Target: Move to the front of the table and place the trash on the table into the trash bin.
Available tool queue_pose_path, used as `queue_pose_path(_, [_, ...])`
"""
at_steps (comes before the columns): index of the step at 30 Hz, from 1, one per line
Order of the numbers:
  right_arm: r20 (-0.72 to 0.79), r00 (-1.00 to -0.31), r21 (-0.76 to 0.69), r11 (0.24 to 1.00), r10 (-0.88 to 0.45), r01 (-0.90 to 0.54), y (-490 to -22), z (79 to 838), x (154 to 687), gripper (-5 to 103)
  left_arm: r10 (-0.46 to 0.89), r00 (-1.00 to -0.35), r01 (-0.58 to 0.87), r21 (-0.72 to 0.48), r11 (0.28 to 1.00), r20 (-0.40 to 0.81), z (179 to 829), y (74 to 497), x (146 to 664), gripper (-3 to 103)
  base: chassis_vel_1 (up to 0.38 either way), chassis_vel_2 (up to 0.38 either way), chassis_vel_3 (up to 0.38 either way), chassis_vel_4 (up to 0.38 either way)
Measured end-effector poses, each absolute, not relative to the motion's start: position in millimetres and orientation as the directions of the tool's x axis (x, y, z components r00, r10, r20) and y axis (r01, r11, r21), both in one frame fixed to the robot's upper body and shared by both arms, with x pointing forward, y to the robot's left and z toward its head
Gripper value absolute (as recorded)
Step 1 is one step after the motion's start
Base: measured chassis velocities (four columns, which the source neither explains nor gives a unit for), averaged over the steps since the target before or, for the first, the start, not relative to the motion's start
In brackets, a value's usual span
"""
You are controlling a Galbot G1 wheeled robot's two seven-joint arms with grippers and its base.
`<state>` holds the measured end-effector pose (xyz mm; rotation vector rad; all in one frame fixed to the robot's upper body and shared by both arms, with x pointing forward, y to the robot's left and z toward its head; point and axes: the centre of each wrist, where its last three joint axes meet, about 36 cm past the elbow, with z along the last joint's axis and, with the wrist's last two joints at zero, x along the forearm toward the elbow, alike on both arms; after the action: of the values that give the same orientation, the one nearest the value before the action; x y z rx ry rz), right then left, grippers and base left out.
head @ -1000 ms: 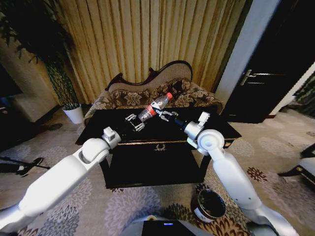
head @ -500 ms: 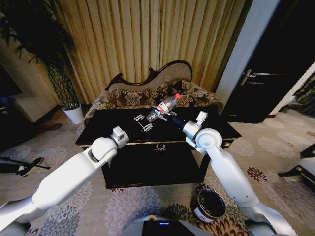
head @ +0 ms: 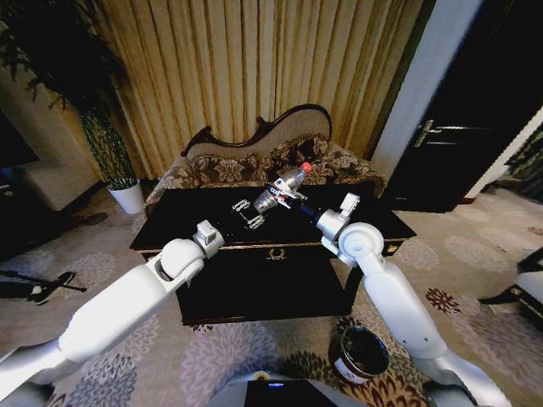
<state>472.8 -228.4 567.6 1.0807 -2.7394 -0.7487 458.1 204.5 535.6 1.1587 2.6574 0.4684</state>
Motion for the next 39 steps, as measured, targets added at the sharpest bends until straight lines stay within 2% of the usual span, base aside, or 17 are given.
queue_pose_path(3, [-0.084, -0.745, 0.479, 0.628, -0.662, -0.613, -228.8, 567.1, 471.5, 46, 0.732, -0.679, 0.671, 0.361, 0.648, -0.053, 535.1, 203.7, 456.1, 41, 0.000, 0.000, 0.000, 0.000])
queue_pose_path(5, [-0.087, -0.752, 0.477, 0.635, -0.654, -0.608, -230.8, 567.1, 471.0, 42, 0.724, -0.688, 0.664, 0.357, 0.657, -0.050, 534.5, 204.1, 455.1, 51, 0.000, 0.000, 0.000, 0.000])
queue_pose_path(6, [-0.089, -0.754, 0.477, 0.636, -0.651, -0.606, -231.7, 567.3, 470.7, 36, 0.720, -0.693, 0.662, 0.354, 0.661, -0.050, 534.0, 204.5, 454.6, 57, 0.000, 0.000, 0.000, 0.000])
queue_pose_path(8, [-0.089, -0.755, 0.477, 0.637, -0.650, -0.605, -232.1, 567.5, 470.7, 36, 0.718, -0.695, 0.660, 0.353, 0.663, -0.050, 533.8, 204.8, 454.5, 57, 0.000, 0.000, 0.000, 0.000])
queue_pose_path(11, [-0.092, -0.761, 0.475, 0.643, -0.643, -0.601, -235.3, 568.8, 470.3, 29, 0.706, -0.707, 0.651, 0.346, 0.676, -0.048, 533.6, 208.6, 453.9, 74, 0.000, 0.000, 0.000, 0.000])
queue_pose_path(12, [-0.092, -0.762, 0.474, 0.645, -0.641, -0.600, -236.3, 569.3, 470.1, 29, 0.703, -0.710, 0.650, 0.340, 0.680, -0.047, 533.1, 209.6, 452.9, 79, 0.000, 0.000, 0.000, 0.000])
queue_pose_path(13, [-0.092, -0.762, 0.474, 0.645, -0.641, -0.600, -236.3, 569.3, 470.1, 29, 0.703, -0.710, 0.650, 0.340, 0.680, -0.047, 533.1, 209.6, 452.9, 79, 0.000, 0.000, 0.000, 0.000])
queue_pose_path(16, [-0.092, -0.767, 0.474, 0.650, -0.635, -0.594, -239.7, 569.5, 469.9, 29, 0.693, -0.720, 0.645, 0.326, 0.691, -0.045, 532.7, 213.0, 449.2, 94, 0.000, 0.000, 0.000, 0.000])
queue_pose_path(20, [-0.091, -0.781, 0.477, 0.661, -0.618, -0.579, -247.0, 568.5, 470.0, 29, 0.668, -0.742, 0.628, 0.294, 0.721, -0.053, 535.3, 220.2, 442.1, 100, 0.000, 0.000, 0.000, 0.000])
queue_pose_path(26, [-0.091, -0.825, 0.471, 0.706, -0.558, -0.529, -264.4, 560.6, 465.1, 29, 0.612, -0.787, 0.587, 0.214, 0.781, -0.073, 541.7, 236.2, 430.2, 100, 0.000, 0.000, 0.000, 0.000])
queue_pose_path(29, [-0.078, -0.868, 0.436, 0.766, -0.490, -0.471, -279.1, 549.6, 457.9, 29, 0.568, -0.819, 0.550, 0.169, 0.818, -0.086, 545.8, 248.3, 422.7, 100, 0.000, 0.000, 0.000, 0.000])
queue_pose_path(30, [-0.065, -0.894, 0.397, 0.811, -0.443, -0.430, -285.4, 539.5, 453.0, 29, 0.521, -0.848, 0.504, 0.154, 0.850, -0.097, 546.6, 253.0, 419.0, 100, 0.000, 0.000, 0.000, 0.000])
queue_pose_path(31, [-0.065, -0.894, 0.397, 0.811, -0.443, -0.430, -285.4, 539.5, 453.0, 29, 0.521, -0.848, 0.504, 0.154, 0.850, -0.097, 546.6, 253.0, 419.0, 100, 0.000, 0.000, 0.000, 0.000])
queue_pose_path(33, [-0.037, -0.925, 0.334, 0.867, -0.379, -0.369, -292.4, 522.3, 447.5, 29, 0.414, -0.905, 0.400, 0.132, 0.907, -0.097, 545.3, 255.9, 415.6, 100, 0.000, 0.000, 0.000, 0.000])
queue_pose_path(35, [-0.031, -0.929, 0.321, 0.877, -0.368, -0.358, -293.5, 519.0, 446.5, 29, 0.390, -0.916, 0.377, 0.129, 0.917, -0.094, 545.1, 256.3, 415.1, 100, 0.000, 0.000, 0.000, 0.000])
queue_pose_path(36, [-0.003, -0.948, 0.268, 0.913, -0.319, -0.308, -299.1, 503.1, 440.9, 29, 0.290, -0.953, 0.279, 0.117, 0.953, -0.087, 544.2, 259.1, 413.9, 100, 0.000, 0.000, 0.000, 0.000])
queue_pose_path(39, [0.051, -0.970, 0.200, 0.954, -0.239, -0.225, -314.5, 482.2, 427.0, 29, 0.179, -0.982, 0.171, 0.114, 0.979, -0.068, 551.7, 277.6, 409.0, 100, 0.000, 0.000, 0.000, 0.000])
